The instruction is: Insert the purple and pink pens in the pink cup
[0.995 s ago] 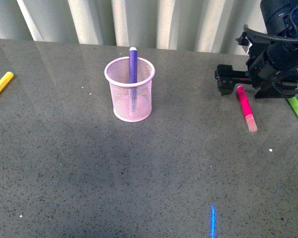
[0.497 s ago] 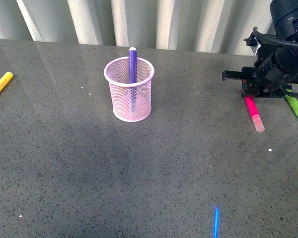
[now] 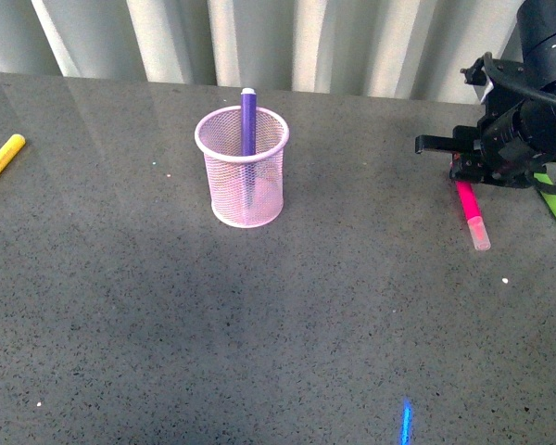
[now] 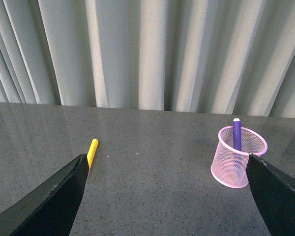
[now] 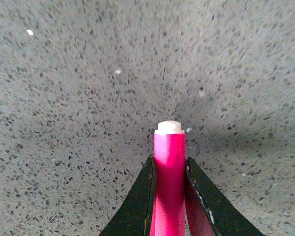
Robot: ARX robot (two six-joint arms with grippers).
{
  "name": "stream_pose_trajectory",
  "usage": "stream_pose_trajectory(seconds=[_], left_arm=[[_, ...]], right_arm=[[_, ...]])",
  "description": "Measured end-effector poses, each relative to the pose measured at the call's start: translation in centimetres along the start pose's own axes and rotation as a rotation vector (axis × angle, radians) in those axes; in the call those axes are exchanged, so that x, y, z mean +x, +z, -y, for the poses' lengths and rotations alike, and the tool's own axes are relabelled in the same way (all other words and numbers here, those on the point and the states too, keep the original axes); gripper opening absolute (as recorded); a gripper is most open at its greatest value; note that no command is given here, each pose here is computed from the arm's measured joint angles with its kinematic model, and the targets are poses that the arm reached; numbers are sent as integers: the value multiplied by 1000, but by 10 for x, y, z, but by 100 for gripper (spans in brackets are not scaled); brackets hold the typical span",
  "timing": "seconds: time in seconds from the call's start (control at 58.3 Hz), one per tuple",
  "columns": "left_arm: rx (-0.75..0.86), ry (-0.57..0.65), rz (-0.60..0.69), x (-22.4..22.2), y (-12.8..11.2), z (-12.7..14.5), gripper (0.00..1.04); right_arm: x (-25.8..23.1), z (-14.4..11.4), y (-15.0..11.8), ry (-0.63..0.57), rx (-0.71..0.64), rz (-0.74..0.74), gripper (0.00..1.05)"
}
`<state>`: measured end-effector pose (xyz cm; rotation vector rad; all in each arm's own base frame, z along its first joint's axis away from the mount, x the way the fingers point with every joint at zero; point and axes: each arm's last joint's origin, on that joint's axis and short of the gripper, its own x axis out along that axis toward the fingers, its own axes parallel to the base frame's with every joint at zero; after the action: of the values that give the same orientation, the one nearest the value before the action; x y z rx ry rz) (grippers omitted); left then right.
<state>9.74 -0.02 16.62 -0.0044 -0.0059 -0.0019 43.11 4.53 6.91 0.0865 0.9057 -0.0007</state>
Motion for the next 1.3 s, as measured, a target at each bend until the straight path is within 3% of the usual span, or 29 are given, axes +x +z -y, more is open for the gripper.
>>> stream_pose_trajectory(seconds=[0.189,0.395,0.497,0.583,0.926,1.304], left_arm=[[0,0,0,0,0,0,98],[0,0,0,0,0,0,98],[0,0,0,0,0,0,98],[0,0,0,0,0,0,98],[0,0,0,0,0,0,98],[0,0,0,0,0,0,98]], right_arm=[[-31,-4,10,13,-105,243,12],[-73,-28,34,138,-233,551,12],[-88,-58,39,258,-343,686,12],[-94,-97,37,388,-457,784,12],[-99,-181,33,560,-540,895,12],[-87,-205,16,597,-439,853,12]])
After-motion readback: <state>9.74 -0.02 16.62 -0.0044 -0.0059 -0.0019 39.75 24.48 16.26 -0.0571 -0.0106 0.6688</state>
